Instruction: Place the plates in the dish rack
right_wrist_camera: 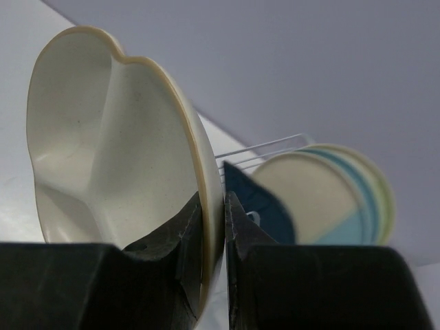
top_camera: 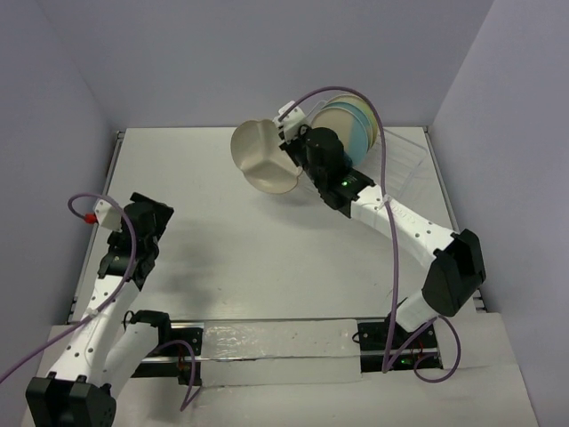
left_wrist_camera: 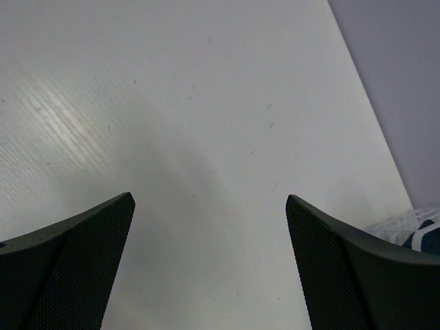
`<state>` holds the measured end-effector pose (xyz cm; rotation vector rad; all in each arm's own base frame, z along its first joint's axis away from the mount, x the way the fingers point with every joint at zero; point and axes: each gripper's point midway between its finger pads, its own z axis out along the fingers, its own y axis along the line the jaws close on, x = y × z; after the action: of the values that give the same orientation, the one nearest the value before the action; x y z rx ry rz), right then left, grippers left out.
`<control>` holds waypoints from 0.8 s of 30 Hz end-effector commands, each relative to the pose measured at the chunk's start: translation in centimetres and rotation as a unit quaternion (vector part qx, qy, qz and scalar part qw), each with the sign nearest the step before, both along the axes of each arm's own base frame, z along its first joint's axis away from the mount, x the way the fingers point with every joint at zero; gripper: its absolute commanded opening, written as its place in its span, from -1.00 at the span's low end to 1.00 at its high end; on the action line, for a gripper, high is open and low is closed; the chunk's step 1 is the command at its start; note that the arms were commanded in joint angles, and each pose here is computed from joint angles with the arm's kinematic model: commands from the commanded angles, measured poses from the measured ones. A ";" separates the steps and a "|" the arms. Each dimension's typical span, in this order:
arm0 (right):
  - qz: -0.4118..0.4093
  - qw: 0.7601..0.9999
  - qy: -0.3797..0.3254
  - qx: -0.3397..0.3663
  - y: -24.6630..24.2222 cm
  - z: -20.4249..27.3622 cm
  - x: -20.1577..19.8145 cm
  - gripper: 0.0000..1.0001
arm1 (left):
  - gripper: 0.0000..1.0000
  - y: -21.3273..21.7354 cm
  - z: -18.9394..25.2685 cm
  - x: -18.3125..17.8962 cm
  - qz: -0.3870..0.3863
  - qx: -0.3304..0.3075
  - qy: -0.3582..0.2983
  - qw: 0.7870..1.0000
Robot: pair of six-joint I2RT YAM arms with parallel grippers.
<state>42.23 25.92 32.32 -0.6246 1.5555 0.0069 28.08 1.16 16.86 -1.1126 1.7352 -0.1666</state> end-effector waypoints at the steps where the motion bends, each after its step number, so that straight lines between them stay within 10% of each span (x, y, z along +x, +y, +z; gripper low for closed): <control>1: -0.062 0.971 -0.232 -0.001 -6.1 16.2 0.4 -1.00 | 0.99 0.8 1.7 1.4 0.020 0.018 -0.012 1.000; 24: -0.164 0.898 -0.250 -0.322 -11.1 15.1 8.5 -1.00 | 0.99 1.3 0.3 2.8 0.047 0.024 0.027 0.998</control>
<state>51.71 17.40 35.33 -1.0229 1.3730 -0.7689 29.96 1.77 14.19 -1.1491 1.8190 -0.0192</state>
